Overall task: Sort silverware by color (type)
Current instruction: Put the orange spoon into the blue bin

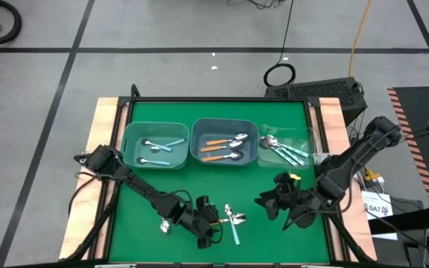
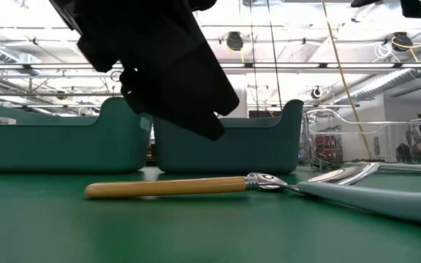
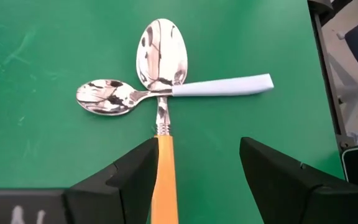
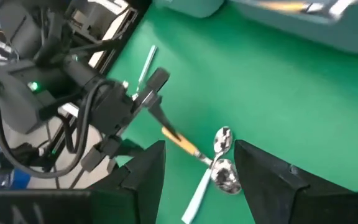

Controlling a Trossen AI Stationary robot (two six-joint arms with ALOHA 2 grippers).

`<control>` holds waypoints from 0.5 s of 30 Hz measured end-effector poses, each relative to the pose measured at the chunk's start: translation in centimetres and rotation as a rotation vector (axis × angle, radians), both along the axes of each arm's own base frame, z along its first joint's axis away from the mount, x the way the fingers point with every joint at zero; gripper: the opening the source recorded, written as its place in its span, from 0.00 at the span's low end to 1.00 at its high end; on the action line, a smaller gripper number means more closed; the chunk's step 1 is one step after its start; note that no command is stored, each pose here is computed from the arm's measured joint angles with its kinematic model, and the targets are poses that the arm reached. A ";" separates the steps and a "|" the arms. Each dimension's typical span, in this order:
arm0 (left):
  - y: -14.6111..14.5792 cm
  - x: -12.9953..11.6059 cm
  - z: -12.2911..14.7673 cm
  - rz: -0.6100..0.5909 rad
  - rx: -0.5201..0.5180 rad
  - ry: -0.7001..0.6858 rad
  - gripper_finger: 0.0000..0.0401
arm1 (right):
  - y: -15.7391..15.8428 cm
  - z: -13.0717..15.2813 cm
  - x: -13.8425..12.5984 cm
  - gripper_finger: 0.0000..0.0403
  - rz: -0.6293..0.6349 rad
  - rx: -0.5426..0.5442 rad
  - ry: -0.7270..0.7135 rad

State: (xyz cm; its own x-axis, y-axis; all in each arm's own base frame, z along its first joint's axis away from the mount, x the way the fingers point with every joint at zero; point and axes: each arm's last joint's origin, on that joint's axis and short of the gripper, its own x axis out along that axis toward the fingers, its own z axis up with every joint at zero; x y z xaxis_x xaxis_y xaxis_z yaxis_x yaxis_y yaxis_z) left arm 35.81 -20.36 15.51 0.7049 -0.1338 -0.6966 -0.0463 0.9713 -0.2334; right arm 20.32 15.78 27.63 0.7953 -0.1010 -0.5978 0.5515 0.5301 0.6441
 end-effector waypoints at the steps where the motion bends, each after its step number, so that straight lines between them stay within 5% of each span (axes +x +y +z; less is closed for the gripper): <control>1: 0.0 0.0 0.0 -0.001 0.001 0.000 0.58 | 0.3 -0.2 0.3 0.46 -0.002 0.009 -0.003; 15: 0.2 -0.1 -0.1 -0.035 0.106 -0.006 0.58 | 1.5 -2.0 1.5 0.46 -0.038 0.107 0.036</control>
